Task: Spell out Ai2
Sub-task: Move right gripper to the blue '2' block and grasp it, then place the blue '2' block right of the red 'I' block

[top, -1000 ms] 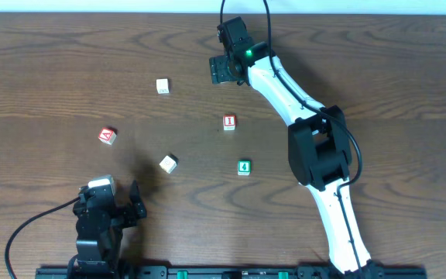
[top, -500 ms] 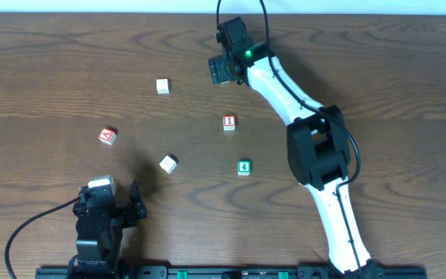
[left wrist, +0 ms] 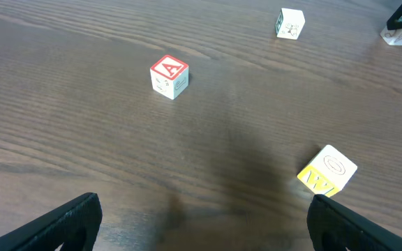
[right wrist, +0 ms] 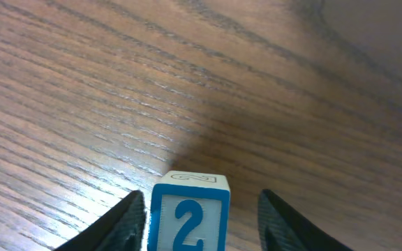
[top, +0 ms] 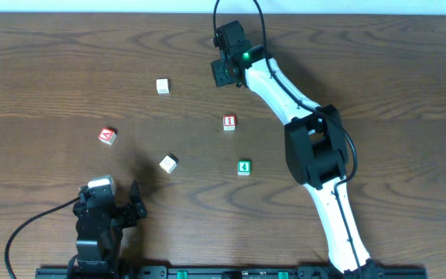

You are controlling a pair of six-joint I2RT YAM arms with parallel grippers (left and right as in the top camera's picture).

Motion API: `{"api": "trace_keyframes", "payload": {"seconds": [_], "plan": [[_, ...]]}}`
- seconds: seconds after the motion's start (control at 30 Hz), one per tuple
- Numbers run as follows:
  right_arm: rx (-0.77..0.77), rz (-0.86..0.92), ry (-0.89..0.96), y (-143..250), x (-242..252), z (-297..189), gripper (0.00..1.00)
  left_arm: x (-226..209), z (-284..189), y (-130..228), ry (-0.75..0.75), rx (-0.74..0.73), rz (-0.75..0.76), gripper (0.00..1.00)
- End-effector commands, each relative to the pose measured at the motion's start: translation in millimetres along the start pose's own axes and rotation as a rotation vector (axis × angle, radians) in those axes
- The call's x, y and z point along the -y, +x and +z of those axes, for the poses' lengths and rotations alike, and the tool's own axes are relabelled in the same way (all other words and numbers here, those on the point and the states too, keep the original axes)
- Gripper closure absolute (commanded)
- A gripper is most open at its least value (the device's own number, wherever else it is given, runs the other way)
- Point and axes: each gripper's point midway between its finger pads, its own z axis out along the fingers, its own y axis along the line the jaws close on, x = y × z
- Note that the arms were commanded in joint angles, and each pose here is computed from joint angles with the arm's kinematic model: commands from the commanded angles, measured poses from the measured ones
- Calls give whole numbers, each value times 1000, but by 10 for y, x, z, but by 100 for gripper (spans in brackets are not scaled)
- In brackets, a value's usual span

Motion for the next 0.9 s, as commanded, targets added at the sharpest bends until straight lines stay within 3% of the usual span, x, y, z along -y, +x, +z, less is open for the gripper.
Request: {"api": "trace_keyframes", "payload": {"seconds": [0.0,0.67,0.87], "plan": [[-1,-21,-11,14,-104,66,51,-23,16,25,-10,-2,-7,5],[-44,-28,-6,152,-118,141,73,-22,15,24,-9,-2,-7,5],[4,-26,-3,-56,-125,-14,78,-23,16,25,-10,-2,-7,5]]}}
